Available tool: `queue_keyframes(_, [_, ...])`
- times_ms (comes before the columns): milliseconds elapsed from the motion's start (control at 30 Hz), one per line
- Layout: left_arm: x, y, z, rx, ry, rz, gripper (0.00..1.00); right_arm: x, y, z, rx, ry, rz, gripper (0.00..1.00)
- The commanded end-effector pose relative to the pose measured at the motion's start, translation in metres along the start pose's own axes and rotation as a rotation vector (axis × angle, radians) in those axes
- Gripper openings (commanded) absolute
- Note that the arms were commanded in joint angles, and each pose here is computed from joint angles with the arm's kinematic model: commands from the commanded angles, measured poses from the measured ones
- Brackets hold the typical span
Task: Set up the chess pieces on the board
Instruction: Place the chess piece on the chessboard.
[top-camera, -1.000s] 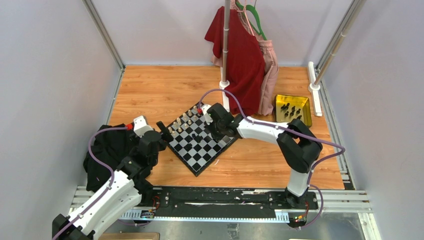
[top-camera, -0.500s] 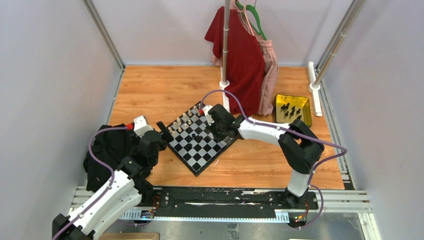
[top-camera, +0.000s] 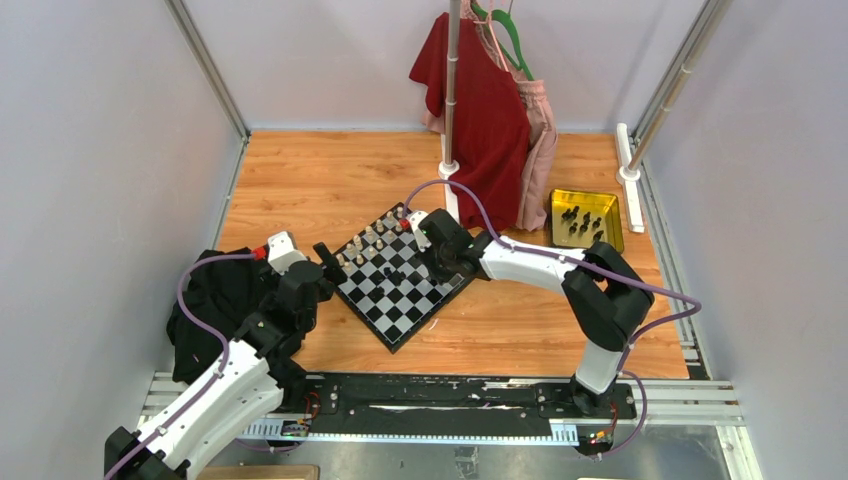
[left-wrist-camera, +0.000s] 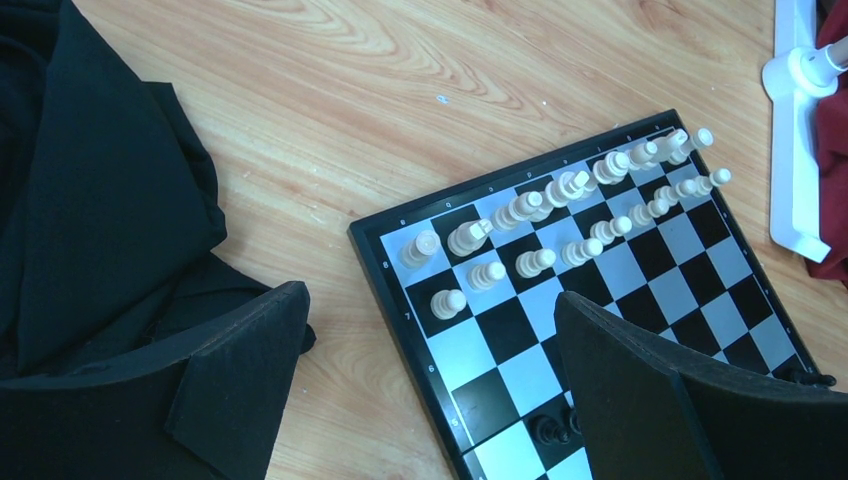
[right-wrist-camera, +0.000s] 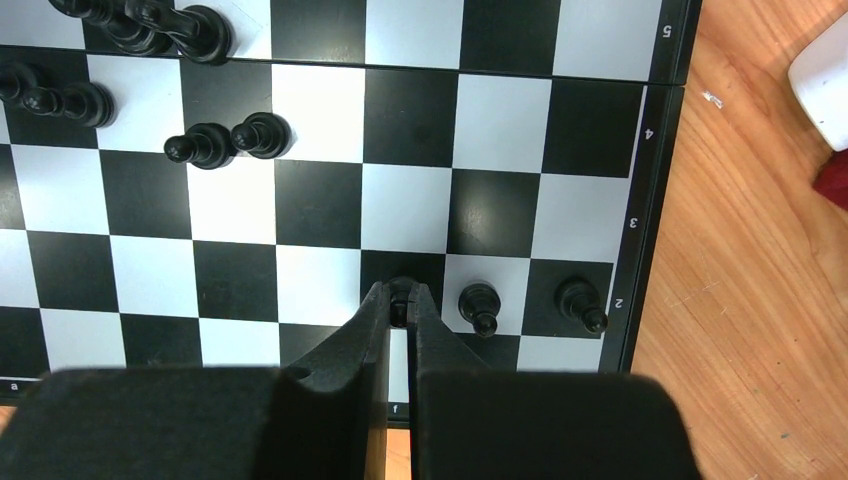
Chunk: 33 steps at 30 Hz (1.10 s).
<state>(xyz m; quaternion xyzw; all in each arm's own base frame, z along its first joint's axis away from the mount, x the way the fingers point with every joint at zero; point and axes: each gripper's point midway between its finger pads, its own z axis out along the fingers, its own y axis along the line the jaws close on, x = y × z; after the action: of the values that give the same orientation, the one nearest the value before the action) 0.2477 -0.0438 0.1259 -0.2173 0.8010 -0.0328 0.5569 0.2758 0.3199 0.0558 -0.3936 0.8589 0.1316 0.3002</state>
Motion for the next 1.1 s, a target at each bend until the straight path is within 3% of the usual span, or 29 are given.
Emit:
queue_keyframes(0, [-0.0048,-0.002,0.0002,-0.001,-0.021,-0.02,1.0,0.0039,0.0052,-0.0043,-0.002,0.009,0.0,0.0])
queue_keyframes(367, [-0.0024,-0.0011,0.0009,-0.004,-0.017,-0.018,1.0,0.006,0.0103,-0.0007,-0.018,0.018,-0.006,0.01])
queue_keyframes(700, [-0.0001,-0.0002,0.0014,-0.005,-0.014,-0.018,1.0,0.0047,0.01,0.0005,-0.013,0.022,-0.01,0.15])
queue_keyframes(1067, [0.0013,0.0005,0.0016,-0.006,-0.012,-0.02,1.0,-0.0003,0.0104,-0.0016,-0.018,0.017,-0.018,0.22])
